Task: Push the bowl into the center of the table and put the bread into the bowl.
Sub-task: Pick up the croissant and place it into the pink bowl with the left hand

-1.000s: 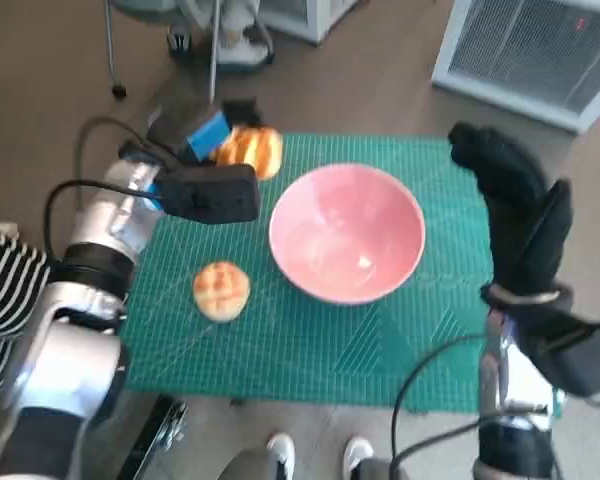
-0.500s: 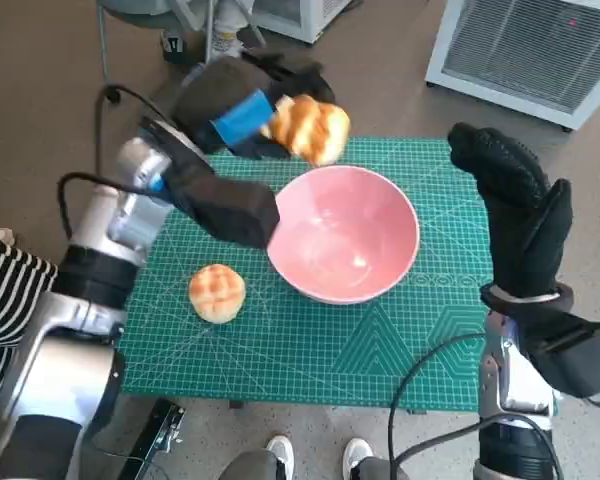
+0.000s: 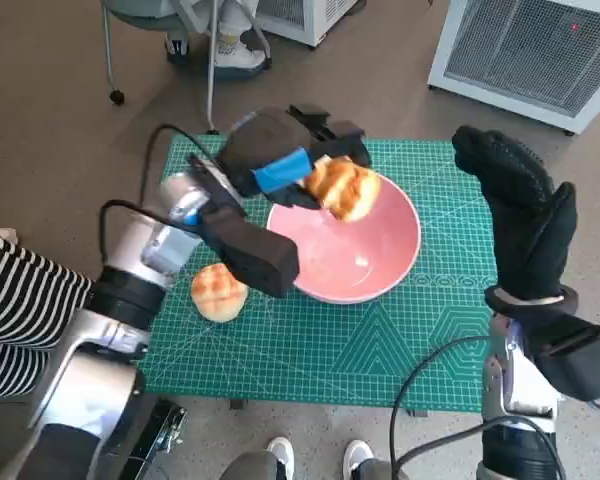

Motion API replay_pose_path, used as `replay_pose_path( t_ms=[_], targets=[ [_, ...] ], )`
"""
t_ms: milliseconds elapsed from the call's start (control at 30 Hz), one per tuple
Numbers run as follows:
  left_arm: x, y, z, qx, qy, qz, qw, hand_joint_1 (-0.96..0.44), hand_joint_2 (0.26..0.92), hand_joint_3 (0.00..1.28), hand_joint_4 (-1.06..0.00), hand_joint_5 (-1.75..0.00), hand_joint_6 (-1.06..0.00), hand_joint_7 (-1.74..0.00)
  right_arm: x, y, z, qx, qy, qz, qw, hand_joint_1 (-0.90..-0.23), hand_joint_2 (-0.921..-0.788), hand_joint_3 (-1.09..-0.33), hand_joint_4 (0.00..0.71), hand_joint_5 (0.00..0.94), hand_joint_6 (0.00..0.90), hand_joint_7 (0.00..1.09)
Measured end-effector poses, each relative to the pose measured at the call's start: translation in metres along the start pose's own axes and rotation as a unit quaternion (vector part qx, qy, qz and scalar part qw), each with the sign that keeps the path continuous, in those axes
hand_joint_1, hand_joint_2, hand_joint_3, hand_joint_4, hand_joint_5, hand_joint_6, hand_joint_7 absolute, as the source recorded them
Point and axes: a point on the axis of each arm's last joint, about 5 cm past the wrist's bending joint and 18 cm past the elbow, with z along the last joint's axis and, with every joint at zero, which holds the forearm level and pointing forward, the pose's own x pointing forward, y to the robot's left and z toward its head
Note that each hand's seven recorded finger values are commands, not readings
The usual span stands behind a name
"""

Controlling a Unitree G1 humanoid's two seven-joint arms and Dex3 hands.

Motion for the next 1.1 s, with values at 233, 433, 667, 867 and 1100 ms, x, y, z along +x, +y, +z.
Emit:
replay_pose_path(
  t_ms=[233, 433, 667, 867, 1100],
  targets=[
    [0.002, -0.011, 0.0, -0.031, 0.01, -0.063, 0.997, -0.09, 0.864, 0.1, -0.56, -0.5, -0.49, -0.92, -0.0002, 0.0, 0.0, -0.001, -0.001, -0.001, 1.0, -0.712, -0.921, -0.688, 0.196, 0.0, 0.148, 0.37],
    [0.003, -0.014, -0.004, -0.117, 0.024, -0.143, 0.983, -0.01, 0.786, 0.01, -0.29, -0.04, -0.35, -0.14, -0.0001, 0.0, 0.0, -0.001, -0.002, -0.001, 1.0, -0.712, -0.921, -0.687, 0.196, 0.0, 0.147, 0.37],
    [0.001, -0.007, -0.01, -0.163, 0.027, -0.19, 0.968, -0.08, 0.753, 0.0, -0.16, 0.0, -0.29, -0.03, -0.0015, 0.001, 0.0, 0.002, -0.002, -0.005, 1.0, -0.712, -0.921, -0.686, 0.196, 0.0, 0.145, 0.37],
    [-0.004, 0.009, -0.013, -0.14, 0.025, -0.173, 0.975, -0.13, 0.746, 0.0, -0.14, 0.0, -0.28, -0.01, -0.0021, 0.002, 0.0, 0.001, -0.003, -0.008, 1.0, -0.712, -0.921, -0.686, 0.196, 0.0, 0.14, 0.37],
    [-0.018, 0.032, -0.02, -0.139, 0.021, -0.147, 0.979, -0.12, 0.744, 0.0, -0.14, 0.0, -0.28, -0.01, -0.0025, 0.003, -0.001, 0.003, -0.001, -0.009, 1.0, -0.712, -0.921, -0.686, 0.198, 0.001, 0.139, 0.37]
  ],
)
